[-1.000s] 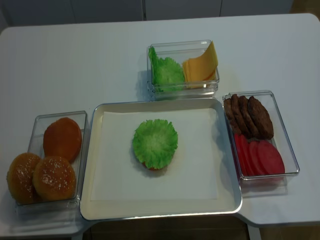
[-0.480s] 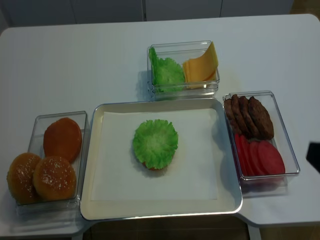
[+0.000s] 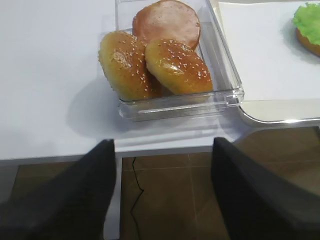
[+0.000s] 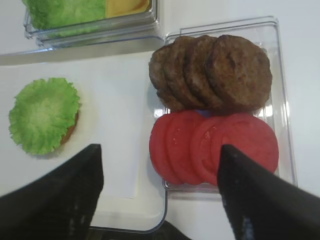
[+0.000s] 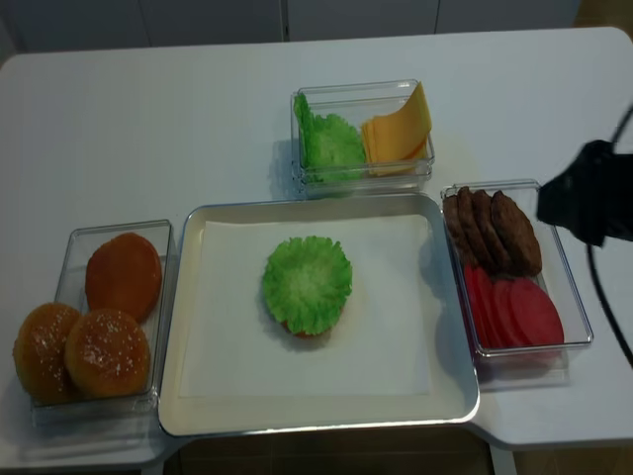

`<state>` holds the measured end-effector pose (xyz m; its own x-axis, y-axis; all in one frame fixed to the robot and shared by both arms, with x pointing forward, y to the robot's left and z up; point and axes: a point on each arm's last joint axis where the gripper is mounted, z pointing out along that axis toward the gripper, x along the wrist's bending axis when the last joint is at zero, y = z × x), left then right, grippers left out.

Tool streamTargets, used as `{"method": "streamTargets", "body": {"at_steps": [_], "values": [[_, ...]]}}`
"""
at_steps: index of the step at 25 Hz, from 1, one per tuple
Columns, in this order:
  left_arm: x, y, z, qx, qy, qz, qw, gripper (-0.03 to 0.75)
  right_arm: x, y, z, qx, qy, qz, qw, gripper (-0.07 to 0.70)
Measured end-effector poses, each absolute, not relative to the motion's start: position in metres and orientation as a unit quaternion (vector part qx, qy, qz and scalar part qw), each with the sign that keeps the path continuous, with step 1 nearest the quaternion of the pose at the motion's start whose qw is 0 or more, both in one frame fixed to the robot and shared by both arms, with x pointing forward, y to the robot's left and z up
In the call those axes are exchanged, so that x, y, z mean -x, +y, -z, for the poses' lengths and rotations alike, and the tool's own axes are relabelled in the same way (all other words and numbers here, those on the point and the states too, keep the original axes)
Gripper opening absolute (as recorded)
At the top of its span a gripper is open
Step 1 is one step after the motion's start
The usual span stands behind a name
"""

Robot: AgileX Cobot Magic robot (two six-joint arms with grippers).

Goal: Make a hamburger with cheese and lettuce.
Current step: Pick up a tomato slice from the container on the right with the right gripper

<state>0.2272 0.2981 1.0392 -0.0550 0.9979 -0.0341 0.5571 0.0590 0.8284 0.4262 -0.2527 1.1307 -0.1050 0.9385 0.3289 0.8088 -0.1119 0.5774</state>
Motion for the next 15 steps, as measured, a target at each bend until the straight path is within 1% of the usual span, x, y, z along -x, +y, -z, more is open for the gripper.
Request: {"method": "streamTargets", "body": {"at_steps": [6,11,15], "values": [[-0.227,0.298,-1.039,-0.601,0.647,-0.33,0.333,0.445,-0.455,-0.218,-1.113,-0.648,0.705,-0.276,0.084,0.553],[-0.227,0.298,-1.039,-0.601,0.647,-0.33,0.333,0.445,-0.468,-0.187,-1.089,-0.64,0.732,-0.214,0.095,0.549],[-0.227,0.298,-1.039,-0.601,0.647,-0.33,0.333,0.445,-0.471,-0.168,-1.072,-0.63,0.749,-0.174,0.111,0.5]]}}
